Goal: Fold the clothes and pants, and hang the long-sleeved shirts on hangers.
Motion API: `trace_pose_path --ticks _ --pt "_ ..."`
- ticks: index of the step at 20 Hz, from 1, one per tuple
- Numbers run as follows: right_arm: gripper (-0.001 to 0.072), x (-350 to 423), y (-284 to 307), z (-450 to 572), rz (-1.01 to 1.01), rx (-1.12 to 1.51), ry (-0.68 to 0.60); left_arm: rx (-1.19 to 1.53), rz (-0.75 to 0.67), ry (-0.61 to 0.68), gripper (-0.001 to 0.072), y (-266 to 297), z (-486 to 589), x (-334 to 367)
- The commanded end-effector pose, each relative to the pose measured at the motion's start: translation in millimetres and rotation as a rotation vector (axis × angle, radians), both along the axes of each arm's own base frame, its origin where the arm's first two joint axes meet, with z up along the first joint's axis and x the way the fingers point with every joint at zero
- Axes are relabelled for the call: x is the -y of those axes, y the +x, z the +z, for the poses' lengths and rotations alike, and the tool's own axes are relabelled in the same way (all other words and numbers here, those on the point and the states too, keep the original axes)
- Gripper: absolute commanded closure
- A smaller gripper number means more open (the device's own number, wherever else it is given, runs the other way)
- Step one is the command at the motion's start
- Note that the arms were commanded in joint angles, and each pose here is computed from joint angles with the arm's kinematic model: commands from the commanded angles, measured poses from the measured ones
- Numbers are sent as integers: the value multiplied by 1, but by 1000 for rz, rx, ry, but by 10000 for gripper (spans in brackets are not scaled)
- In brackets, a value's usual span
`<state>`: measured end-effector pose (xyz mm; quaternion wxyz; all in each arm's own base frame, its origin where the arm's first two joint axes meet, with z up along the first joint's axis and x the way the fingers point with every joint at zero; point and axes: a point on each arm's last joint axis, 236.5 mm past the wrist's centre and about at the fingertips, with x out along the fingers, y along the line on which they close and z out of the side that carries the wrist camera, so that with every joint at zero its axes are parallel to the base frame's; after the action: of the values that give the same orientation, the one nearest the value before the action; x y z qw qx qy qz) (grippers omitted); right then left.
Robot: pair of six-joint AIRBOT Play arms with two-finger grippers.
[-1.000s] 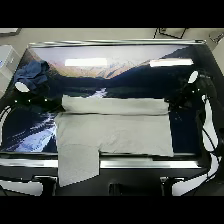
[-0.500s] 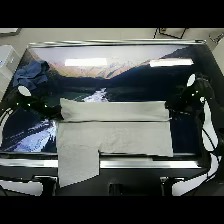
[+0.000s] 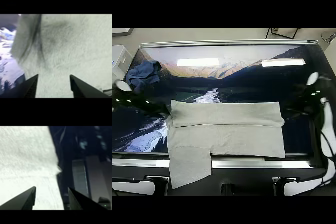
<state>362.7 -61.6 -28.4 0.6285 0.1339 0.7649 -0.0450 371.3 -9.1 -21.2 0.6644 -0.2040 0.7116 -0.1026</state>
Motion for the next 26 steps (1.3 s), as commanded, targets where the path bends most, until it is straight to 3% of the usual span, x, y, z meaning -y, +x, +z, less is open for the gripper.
trace_pose_path --ticks 1,3,7,10,13,19,21,22,24,25,26 --pt "203 38 -28 43 -119 14 -2 -3 21 6 147 -18 44 -29" --pt "203 51 -47 49 -186 21 -6 -67 23 15 193 -51 36 -34" --pt "203 35 -87 31 -195 -15 22 -173 45 -18 194 -140 -30 0" --pt "203 26 -107 19 -189 -61 39 -223 -18 -56 194 -203 -59 23" --pt "203 24 -112 15 -191 -75 45 -287 -17 -95 194 -230 -69 37" --pt "203 23 -114 15 -189 -84 47 -275 66 -170 228 -232 -84 61" --pt "203 22 -116 13 -189 -92 49 -276 60 -173 336 -233 -84 63" --pt "203 20 -120 10 -190 -105 54 -278 59 -173 444 -233 -84 64" --pt "186 14 -136 -4 -191 -140 59 -279 45 -176 571 -234 -83 67" --pt "107 10 -145 -13 -193 -155 64 -283 31 -176 654 -235 -83 69" --pt "91 4 -155 -22 -188 -174 76 -285 17 -177 679 -237 -82 71"
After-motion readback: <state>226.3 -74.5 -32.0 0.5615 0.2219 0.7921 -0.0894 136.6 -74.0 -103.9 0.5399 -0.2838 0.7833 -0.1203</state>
